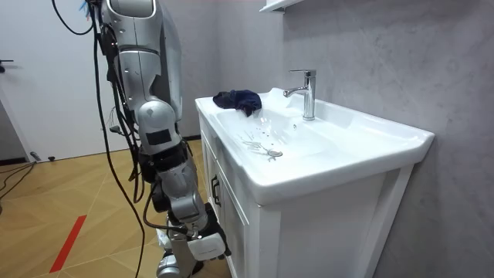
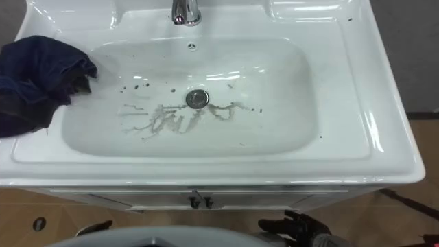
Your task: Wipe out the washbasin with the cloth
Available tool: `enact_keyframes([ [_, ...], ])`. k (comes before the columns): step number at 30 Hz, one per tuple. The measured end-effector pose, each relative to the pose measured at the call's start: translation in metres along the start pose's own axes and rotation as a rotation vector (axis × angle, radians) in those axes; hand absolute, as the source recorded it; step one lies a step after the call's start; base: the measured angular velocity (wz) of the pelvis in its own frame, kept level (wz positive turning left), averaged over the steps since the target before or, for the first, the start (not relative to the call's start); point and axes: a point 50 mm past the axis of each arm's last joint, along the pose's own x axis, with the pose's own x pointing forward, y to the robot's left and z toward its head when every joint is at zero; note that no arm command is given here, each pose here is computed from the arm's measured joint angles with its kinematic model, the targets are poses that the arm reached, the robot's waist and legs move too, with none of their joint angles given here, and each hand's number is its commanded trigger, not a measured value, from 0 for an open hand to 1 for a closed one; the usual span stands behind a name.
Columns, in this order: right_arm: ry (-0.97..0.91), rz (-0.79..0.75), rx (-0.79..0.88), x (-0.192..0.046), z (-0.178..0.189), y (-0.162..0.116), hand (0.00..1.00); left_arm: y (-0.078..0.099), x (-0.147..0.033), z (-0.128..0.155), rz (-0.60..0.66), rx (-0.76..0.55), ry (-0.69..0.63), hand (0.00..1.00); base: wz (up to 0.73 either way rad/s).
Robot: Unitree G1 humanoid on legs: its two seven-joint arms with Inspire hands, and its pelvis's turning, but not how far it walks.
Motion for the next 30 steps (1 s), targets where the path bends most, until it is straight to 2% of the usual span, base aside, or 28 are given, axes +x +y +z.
enact_keyframes([
  [18,-0.003,0.007,0.001,0.0,0.001,0.001,0.0,0.0,0.0,-0.002,-0.003,-0.006,0.009,0.0,0.0],
  [26,0.005,0.013,-0.031,0.0,0.003,0.001,0.0,0.001,-0.001,-0.012,0.002,-0.091,0.04,0.0,0.0],
  [30,0.016,0.003,-0.023,0.001,0.003,0.001,0.0,0.002,-0.002,-0.022,0.01,-0.183,0.077,0.0,0.09],
])
